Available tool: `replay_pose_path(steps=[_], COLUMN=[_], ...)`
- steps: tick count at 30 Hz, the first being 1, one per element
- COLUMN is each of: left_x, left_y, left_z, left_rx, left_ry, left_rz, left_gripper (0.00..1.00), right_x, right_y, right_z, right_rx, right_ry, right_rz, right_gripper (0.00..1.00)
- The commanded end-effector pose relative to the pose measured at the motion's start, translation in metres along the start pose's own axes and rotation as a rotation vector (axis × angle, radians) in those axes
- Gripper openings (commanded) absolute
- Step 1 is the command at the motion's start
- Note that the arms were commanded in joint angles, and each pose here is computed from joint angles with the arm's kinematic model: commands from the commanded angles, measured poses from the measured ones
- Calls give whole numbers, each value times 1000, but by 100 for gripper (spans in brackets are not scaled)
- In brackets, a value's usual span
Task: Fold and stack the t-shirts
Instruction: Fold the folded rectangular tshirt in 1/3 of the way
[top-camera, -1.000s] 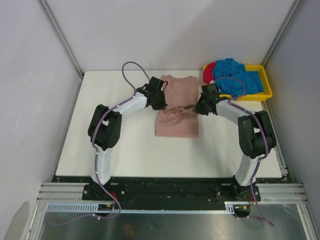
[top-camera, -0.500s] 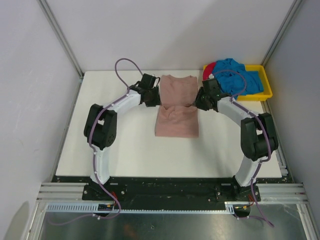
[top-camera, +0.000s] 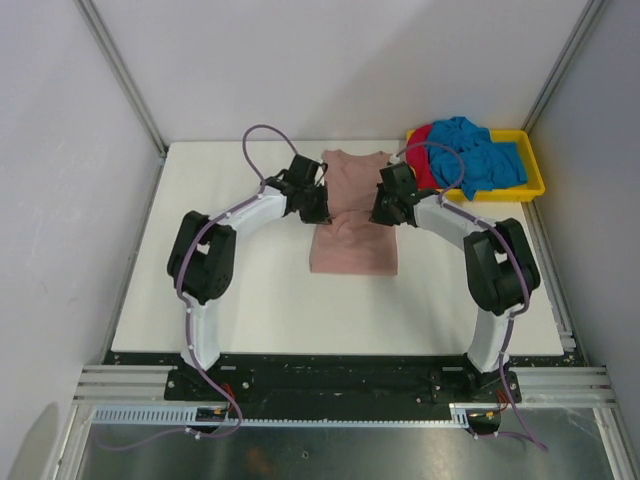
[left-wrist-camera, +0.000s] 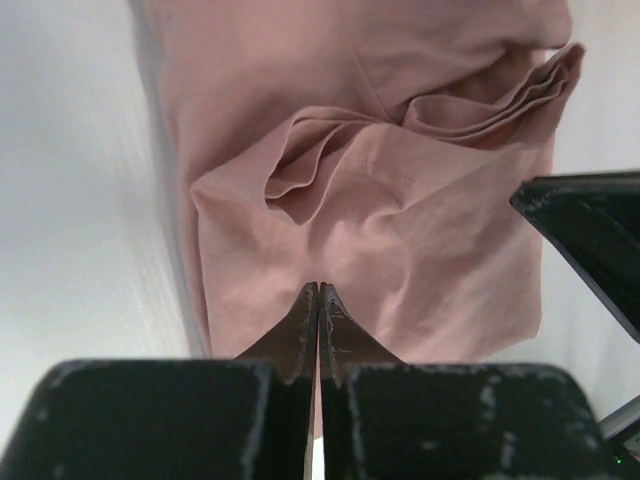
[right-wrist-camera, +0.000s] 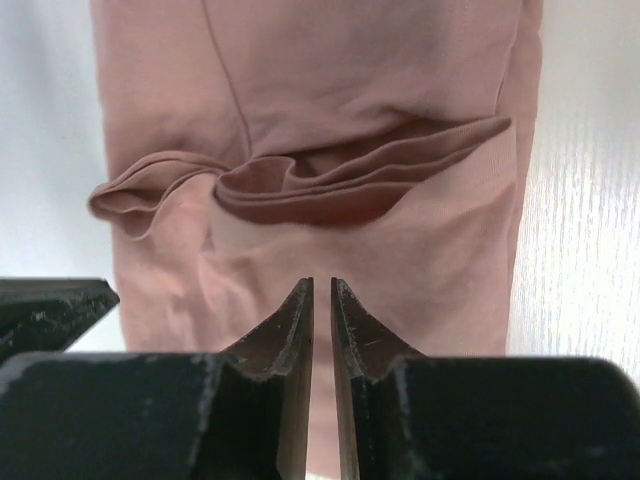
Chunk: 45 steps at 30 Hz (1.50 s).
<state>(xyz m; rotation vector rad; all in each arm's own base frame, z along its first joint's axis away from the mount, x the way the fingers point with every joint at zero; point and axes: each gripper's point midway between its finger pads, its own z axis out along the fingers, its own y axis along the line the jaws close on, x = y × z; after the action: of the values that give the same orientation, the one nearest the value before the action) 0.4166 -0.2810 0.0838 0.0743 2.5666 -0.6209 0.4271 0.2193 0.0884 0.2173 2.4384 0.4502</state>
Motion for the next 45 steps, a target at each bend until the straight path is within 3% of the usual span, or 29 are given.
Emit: replay_pose_path(steps=[1, 7, 18, 28, 36, 45], left_x=[6, 4, -60, -49, -67, -71], left_y=[-8, -1, 45, 65, 55, 32], left_z=[12, 27, 38, 57, 29, 14], left_rx=[52, 25, -127, -149, -105, 18], left_ry=[40, 42, -132, -93, -160, -185], left_rz=[12, -3, -97, -126, -38, 95], left_gripper=[0, 0, 0, 0, 30, 31], right_x=[-20, -28, -26, -21, -22, -22], right_y=[8, 8, -6, -19, -18, -15], right_z=[17, 36, 55, 62, 63, 67], right_rx=[-24, -9, 56, 86, 83, 85], right_ry=[-35, -31, 3, 26, 25, 33], right_rz=[-24, -24, -29, -27, -29, -34], right_gripper=[16, 16, 14, 14, 14, 14])
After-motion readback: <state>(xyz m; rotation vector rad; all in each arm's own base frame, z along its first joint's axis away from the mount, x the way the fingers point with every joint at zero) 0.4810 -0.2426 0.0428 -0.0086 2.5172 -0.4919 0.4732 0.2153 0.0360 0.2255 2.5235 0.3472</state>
